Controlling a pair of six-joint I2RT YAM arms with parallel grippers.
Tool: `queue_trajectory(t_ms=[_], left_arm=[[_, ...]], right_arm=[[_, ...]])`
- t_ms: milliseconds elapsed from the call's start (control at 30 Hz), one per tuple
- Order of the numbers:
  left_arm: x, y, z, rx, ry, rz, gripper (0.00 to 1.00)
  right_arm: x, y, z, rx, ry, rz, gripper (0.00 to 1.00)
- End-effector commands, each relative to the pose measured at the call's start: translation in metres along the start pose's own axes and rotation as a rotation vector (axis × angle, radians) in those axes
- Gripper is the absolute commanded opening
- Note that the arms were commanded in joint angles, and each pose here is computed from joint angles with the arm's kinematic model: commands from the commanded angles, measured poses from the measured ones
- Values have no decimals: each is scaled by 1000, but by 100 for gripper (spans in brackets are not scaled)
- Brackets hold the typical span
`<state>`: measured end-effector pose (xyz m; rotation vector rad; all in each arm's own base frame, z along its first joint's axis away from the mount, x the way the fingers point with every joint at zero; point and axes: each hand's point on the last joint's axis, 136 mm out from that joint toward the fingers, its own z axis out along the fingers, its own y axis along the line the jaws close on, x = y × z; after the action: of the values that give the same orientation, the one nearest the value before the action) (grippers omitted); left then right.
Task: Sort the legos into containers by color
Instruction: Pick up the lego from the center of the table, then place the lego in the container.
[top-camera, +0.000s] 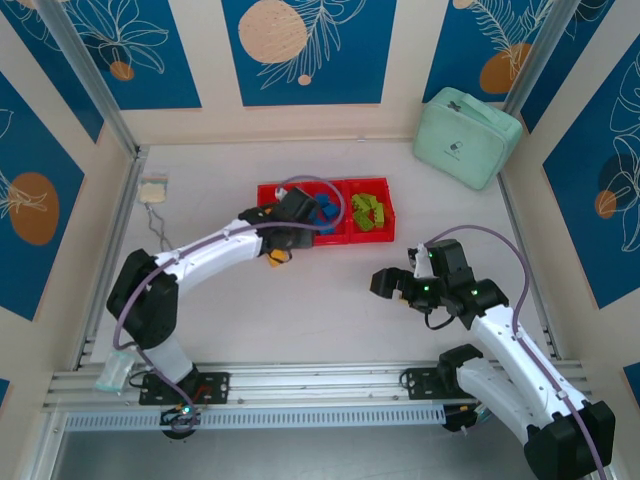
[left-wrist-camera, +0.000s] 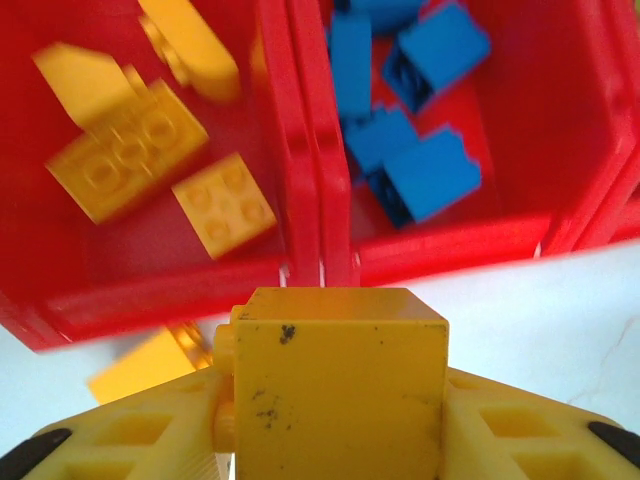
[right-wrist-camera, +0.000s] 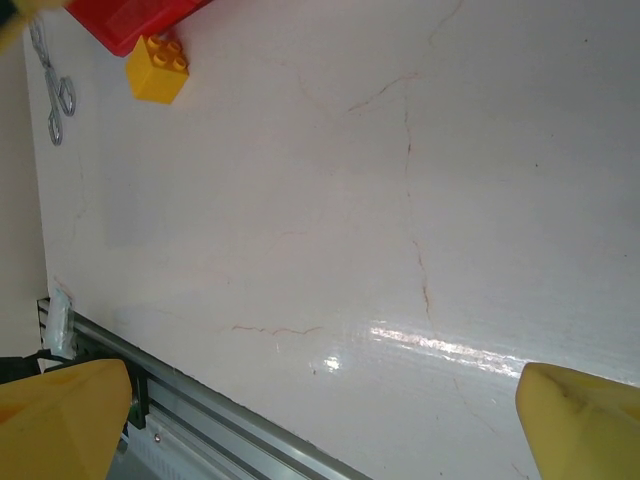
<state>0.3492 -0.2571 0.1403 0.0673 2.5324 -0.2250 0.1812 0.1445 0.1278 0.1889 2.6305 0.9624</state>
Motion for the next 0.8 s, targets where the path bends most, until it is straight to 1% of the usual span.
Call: queue_trajectory(t_ms=[0, 133, 233, 433, 533, 633, 667, 767], left_arm=[[-28, 27, -14, -64, -32, 12, 48], [-55, 44, -5, -82, -39, -31, 47], [-68, 54, 7, -115, -24, -45, 47], [-85, 50, 42, -109, 4, -47, 48], [-88, 47, 53, -114, 13, -65, 51], [-90, 48, 54, -119, 6, -77, 57], [-90, 49, 53, -124, 3, -74, 60], [-84, 57, 47, -146, 4, -70, 71]], right_arm=[[-3, 6, -6, -14, -17, -18, 99], [2, 5, -8, -19, -9, -30, 99], [7, 6, -9, -39, -2, -34, 99], [12, 7, -10, -56, -2, -27, 99], [15, 7, -8, -55, 14, -19, 99], [18, 8, -10, -57, 20, -16, 99], [18, 8, -10, -57, 19, -16, 99], [19, 9, -12, -61, 16, -11, 99]])
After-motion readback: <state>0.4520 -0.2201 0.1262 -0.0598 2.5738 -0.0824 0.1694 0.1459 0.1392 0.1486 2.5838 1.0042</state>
